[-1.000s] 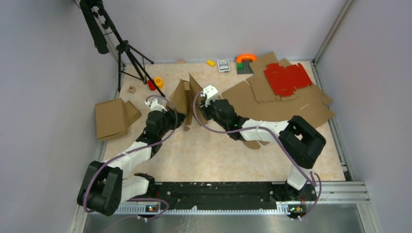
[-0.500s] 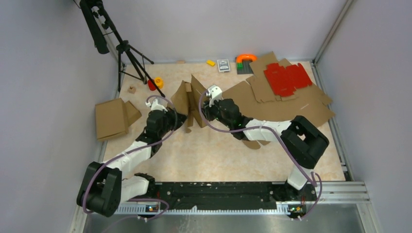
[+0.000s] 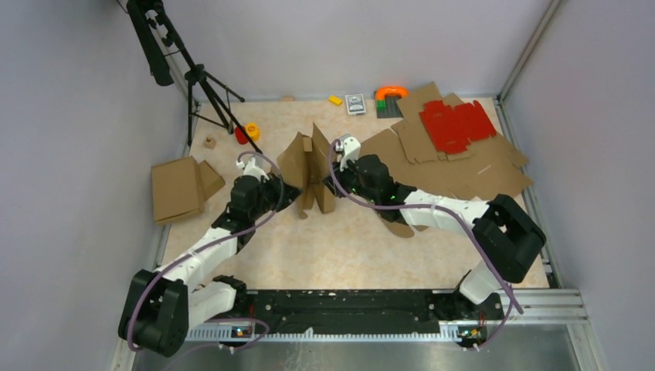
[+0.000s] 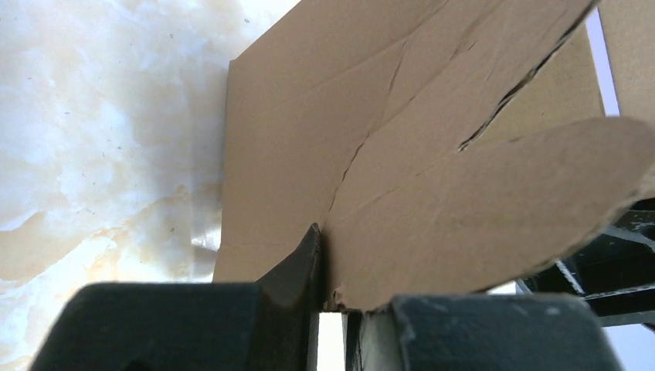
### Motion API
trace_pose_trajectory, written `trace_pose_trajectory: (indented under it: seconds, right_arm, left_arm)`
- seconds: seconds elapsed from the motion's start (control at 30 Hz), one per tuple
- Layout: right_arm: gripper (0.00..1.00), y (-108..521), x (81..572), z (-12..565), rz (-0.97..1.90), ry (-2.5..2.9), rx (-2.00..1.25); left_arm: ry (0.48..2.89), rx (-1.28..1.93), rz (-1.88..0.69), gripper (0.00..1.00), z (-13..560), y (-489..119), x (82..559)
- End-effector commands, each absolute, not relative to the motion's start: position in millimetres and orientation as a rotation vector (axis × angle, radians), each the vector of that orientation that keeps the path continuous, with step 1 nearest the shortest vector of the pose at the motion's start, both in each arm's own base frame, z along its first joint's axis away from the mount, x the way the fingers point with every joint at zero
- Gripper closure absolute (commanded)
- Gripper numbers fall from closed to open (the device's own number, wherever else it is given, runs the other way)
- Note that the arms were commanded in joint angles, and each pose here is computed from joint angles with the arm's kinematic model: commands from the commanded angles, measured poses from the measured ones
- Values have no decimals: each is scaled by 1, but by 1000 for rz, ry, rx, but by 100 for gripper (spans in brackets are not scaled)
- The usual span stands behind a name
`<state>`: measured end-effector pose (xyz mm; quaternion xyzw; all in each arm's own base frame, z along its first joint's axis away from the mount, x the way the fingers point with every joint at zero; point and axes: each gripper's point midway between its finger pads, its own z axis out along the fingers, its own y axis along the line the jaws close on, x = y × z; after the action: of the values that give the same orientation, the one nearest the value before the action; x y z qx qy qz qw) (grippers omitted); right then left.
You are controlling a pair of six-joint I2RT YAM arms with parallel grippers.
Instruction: Fold the paper box
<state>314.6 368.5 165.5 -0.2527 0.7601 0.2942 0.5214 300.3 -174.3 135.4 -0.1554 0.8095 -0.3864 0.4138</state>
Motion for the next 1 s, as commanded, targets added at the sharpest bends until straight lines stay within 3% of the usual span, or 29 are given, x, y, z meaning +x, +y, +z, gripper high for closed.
trace_pose_trajectory:
  seconds: [0.0, 0.13, 0.3, 0.5, 0.6, 0.67, 0.77, 0.97]
  right_arm:
    - [84, 403, 259, 218, 1070, 1812, -671]
    - [85, 406, 252, 245, 1165, 1873, -593]
    - [93, 417, 239, 279, 1384, 1891, -570]
    - [98, 402, 244, 295, 1344, 1824, -528]
    - [96, 391, 241, 306, 1318, 1763, -525]
    - [90, 386, 244, 295, 1285, 1783, -504]
    - [100, 383, 252, 268, 1207, 1821, -543]
    - [100, 379, 271, 214, 1035, 1821, -619]
  left_arm:
    - [1973, -276, -1049, 88, 167, -187, 294]
    - [2014, -220, -1017, 88, 169, -185, 285]
    - [2016, -169, -1037, 88, 182, -189, 282]
    - [2022, -142, -1078, 88, 187, -195, 279]
    - [2001, -156, -1081, 88, 188, -193, 278]
    - [1993, -168, -1069, 88, 188, -190, 277]
    - [1994, -179, -1055, 88, 185, -188, 278]
    - [1960, -177, -1022, 89, 188, -183, 279]
